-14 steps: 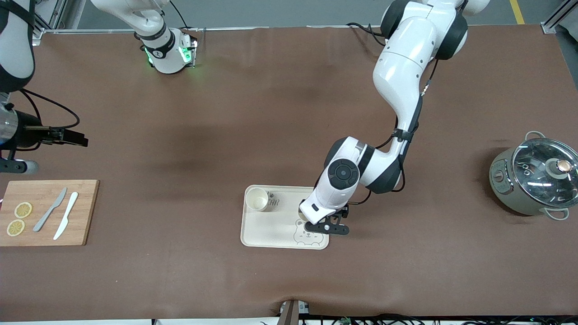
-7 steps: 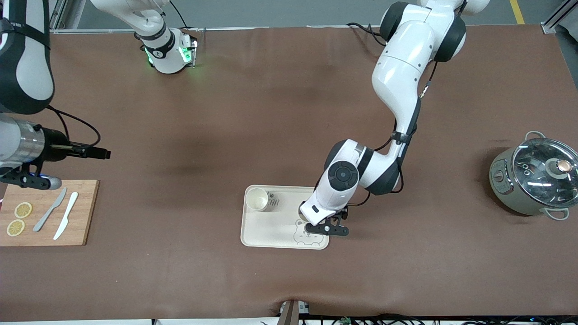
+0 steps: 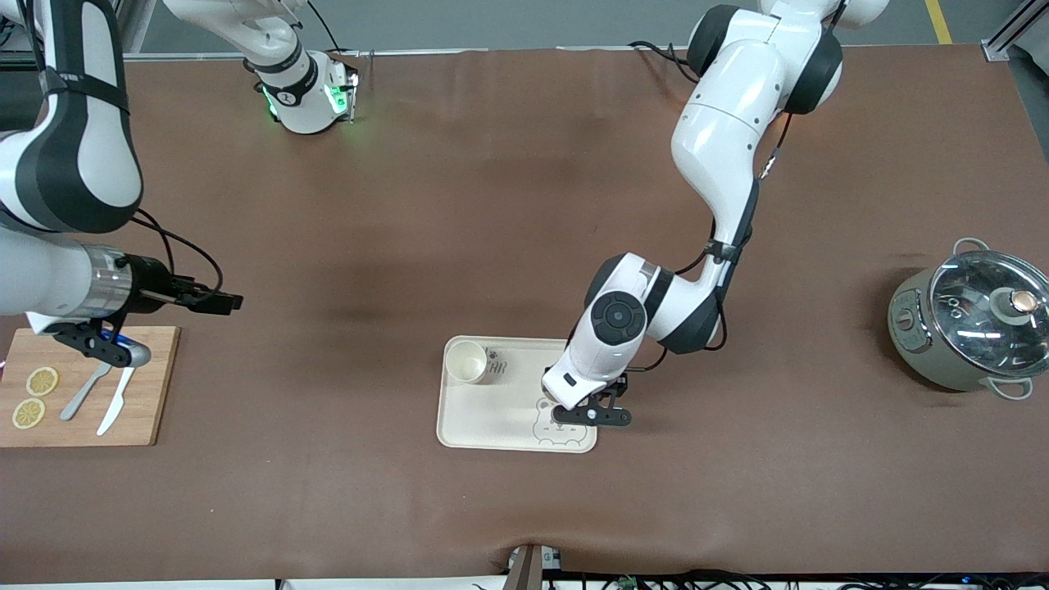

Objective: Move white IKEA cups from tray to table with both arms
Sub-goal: 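Lift the cup with the left gripper while the right gripper reaches the other cup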

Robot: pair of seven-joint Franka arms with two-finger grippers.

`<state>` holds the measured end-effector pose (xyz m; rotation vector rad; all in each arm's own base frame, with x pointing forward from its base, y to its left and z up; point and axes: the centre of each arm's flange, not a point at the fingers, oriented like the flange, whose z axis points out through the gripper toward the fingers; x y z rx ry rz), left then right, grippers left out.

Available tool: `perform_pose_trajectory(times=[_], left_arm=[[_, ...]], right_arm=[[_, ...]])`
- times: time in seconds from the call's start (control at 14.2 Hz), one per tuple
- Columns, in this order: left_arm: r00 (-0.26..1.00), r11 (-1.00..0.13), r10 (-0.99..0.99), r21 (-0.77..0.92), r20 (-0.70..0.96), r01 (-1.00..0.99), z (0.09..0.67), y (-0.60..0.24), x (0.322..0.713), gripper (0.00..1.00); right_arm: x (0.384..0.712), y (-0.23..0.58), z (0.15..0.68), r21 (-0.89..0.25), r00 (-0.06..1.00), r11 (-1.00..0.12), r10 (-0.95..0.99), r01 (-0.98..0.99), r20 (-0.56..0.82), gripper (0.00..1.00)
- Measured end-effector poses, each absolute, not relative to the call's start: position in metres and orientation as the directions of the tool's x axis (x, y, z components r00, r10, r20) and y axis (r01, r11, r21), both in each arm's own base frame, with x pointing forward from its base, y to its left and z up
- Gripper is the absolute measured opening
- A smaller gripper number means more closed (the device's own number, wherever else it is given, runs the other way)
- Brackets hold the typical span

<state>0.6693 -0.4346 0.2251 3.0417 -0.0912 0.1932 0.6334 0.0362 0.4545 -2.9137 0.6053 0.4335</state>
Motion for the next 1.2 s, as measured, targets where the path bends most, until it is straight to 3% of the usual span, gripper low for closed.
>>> perform_pose_trajectory(times=[0.28,0.49,0.85,1.2], left_arm=[[0.99,-0.993,-0.06,0.09,0.129,-0.072,0.225,-0.446,0.662,0.29],[0.99,-0.994,-0.056,0.088,0.13,-0.067,0.225,-0.443,0.664,0.03],[0.989,-0.994,-0.052,0.086,0.136,-0.064,0.227,-0.434,0.671,0.04],[0.988,-0.994,-0.036,0.093,0.147,-0.05,0.259,-0.42,0.683,0.04]], right_arm=[[0.645,0.075,0.424,-0.043,0.853,-0.886,-0.43,-0.462,-0.295,1.0],[0.649,0.104,0.404,-0.02,0.836,-0.869,-0.469,-0.494,-0.285,1.0],[0.65,0.122,0.392,0.0,0.803,-0.839,-0.521,-0.544,-0.289,1.0],[0.66,0.139,0.378,-0.069,0.753,-0.776,-0.581,-0.627,-0.308,1.0]])
